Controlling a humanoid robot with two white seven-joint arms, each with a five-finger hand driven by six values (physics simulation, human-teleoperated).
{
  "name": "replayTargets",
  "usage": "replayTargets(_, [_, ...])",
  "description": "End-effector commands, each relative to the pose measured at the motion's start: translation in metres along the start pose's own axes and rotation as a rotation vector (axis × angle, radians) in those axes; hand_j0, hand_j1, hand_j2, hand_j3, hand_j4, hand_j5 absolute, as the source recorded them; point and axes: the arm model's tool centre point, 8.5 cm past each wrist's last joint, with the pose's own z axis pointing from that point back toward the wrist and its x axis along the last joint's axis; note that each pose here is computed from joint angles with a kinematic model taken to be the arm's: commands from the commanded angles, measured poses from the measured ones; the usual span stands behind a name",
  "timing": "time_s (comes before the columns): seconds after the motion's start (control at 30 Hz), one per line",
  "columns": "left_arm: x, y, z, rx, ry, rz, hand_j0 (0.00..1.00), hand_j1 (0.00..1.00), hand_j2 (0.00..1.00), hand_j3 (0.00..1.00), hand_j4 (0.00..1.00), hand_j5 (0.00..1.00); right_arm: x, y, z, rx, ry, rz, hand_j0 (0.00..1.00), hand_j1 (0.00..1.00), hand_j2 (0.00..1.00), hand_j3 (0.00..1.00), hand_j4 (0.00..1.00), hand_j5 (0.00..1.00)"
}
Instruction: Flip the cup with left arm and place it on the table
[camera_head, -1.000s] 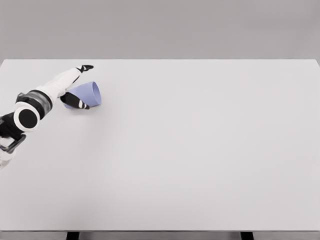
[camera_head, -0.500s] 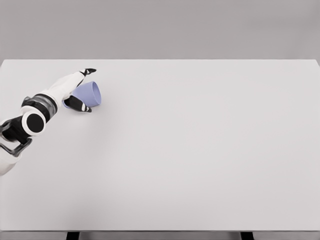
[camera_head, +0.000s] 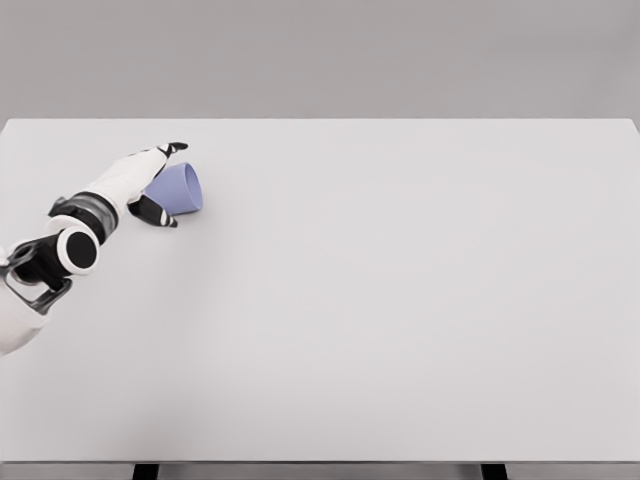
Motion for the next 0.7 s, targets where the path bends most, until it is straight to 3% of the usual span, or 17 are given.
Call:
replayTargets(0.0, [-0.001,-0.002,-0.003,0.0,0.007,0.001,1.0,1.0,1.0,1.0,1.0,1.0,0.0,0.0,0.0,0.0,0.0,0.0,1.0,1.0,1.0,1.0,1.0,1.0])
replayTargets(0.67, [-0.003,-0.007,-0.02,-0.008,0.045,0.026,1.0,1.0,1.0,1.0,1.0,1.0,0.0,0.0,0.0,0.0,0.0,0.0,1.0,1.0,1.0,1.0,1.0,1.0])
